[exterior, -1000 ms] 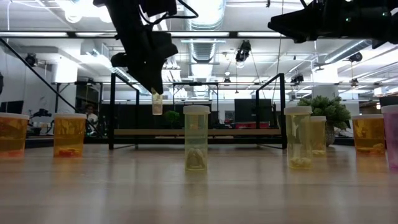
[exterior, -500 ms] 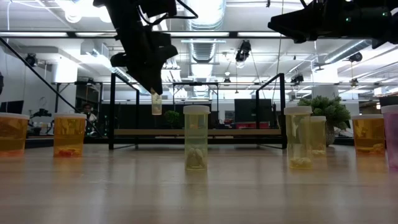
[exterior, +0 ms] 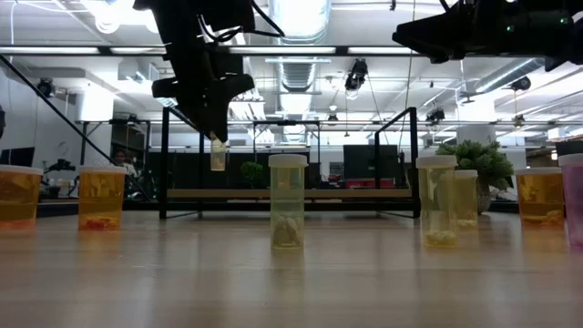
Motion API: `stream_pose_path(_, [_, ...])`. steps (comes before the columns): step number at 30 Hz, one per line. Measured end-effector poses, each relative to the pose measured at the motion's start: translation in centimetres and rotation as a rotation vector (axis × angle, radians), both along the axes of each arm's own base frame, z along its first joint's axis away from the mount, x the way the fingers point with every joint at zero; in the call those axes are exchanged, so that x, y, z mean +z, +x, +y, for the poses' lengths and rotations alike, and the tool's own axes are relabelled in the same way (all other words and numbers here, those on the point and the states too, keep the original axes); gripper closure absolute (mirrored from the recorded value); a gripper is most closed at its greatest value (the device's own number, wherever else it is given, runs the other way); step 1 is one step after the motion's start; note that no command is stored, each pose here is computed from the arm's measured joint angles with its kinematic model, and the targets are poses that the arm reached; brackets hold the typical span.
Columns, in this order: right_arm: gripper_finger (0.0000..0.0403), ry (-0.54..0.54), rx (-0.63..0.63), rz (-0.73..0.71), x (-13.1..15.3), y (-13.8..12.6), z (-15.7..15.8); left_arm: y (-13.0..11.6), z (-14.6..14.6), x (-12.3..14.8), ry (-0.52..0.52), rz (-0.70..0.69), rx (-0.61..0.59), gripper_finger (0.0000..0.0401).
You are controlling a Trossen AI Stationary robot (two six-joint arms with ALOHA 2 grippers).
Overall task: Pick and place medicine bottles onto shelf by color
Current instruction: Put the small yellow pill bottle on the shelf
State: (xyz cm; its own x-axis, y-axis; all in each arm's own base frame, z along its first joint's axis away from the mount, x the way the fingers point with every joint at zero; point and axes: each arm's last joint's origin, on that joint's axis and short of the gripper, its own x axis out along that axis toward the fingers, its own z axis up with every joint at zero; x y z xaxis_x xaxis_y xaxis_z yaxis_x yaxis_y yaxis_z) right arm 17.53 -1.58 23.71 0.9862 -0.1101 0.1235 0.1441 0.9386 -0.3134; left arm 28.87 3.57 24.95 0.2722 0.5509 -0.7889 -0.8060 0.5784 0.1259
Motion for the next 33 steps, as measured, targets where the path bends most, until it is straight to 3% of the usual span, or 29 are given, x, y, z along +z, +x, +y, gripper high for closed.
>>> stream_pose_path(19, [0.0193,-0.001,0.000,0.000,0.0,0.0,0.0,0.9,0.5,-2.0,0.007,0.050,0.062,0.0306])
stream_pose_path(27, [0.0193,-0.001,0.000,0.000,0.0,0.0,0.0,1.0,0.6,-2.1,0.020,0.045,0.072,0.0270])
stream_pose_path(33, [0.0193,-0.007,-0.001,0.001,0.0,0.0,0.0,1.3,0.8,-2.6,0.033,0.061,0.078,0.0265])
